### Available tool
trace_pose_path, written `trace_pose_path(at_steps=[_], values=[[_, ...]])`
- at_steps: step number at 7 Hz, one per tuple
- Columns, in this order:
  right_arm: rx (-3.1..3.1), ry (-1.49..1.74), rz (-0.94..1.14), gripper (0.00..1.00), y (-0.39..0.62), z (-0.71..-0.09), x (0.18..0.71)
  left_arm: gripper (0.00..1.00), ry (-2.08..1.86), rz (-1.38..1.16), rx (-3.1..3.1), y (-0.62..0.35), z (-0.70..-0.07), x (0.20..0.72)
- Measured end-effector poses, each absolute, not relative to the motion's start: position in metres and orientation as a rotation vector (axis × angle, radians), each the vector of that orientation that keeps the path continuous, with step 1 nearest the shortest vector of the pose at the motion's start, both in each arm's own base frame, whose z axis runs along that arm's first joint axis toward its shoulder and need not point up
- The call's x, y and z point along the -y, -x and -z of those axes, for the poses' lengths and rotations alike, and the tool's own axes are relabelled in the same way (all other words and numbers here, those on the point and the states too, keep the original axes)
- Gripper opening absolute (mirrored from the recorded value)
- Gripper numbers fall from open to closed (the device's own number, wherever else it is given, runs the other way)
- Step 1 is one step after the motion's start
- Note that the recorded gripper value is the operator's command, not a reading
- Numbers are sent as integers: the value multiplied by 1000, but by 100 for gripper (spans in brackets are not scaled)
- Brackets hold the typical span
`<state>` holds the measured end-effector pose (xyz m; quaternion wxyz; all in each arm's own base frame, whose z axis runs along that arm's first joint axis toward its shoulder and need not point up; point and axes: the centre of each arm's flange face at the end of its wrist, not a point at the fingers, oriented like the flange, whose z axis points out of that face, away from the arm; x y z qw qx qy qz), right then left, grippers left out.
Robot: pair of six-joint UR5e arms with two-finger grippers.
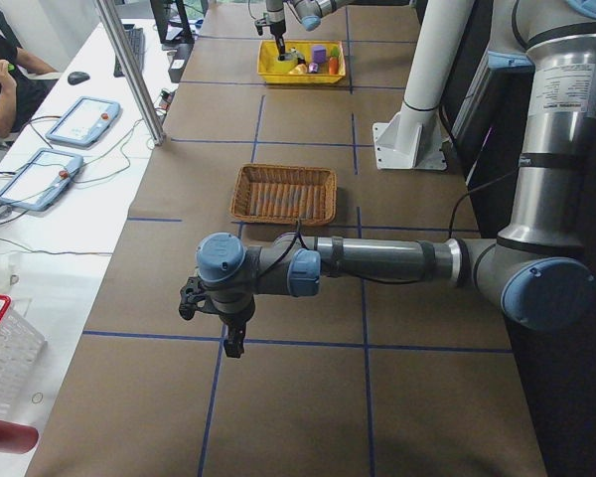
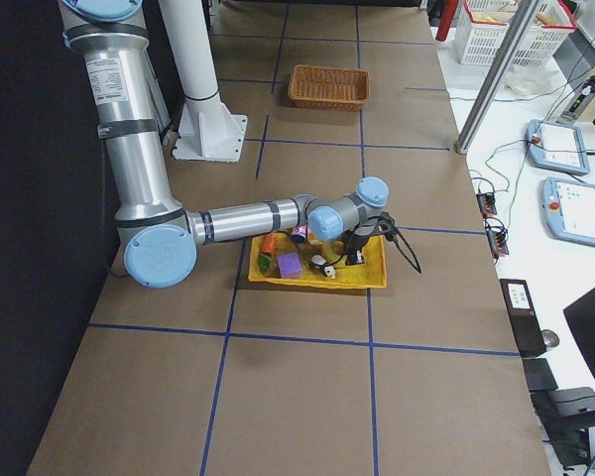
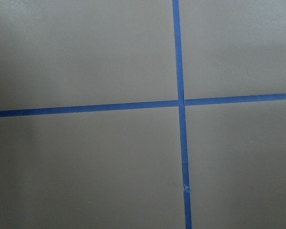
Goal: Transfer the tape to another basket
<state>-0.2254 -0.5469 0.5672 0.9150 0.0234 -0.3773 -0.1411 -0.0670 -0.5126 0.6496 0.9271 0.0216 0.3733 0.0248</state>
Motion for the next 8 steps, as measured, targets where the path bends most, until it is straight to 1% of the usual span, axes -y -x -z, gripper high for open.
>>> trace_pose_path(at_steps=[3,5,6,8], values=[[871,-91,250,0,186,-532,556,100,-47,-52,-766,67,-648,513],[1016,-122,213,0,146,-482,557,100,-54,-54,-772,66,-644,514],[1071,-113,165,0,142,-451,557,100,-65,-56,-789,65,-638,516],[1142,-32,30,0,174,-378,559,100,-96,-62,-814,56,-613,535]])
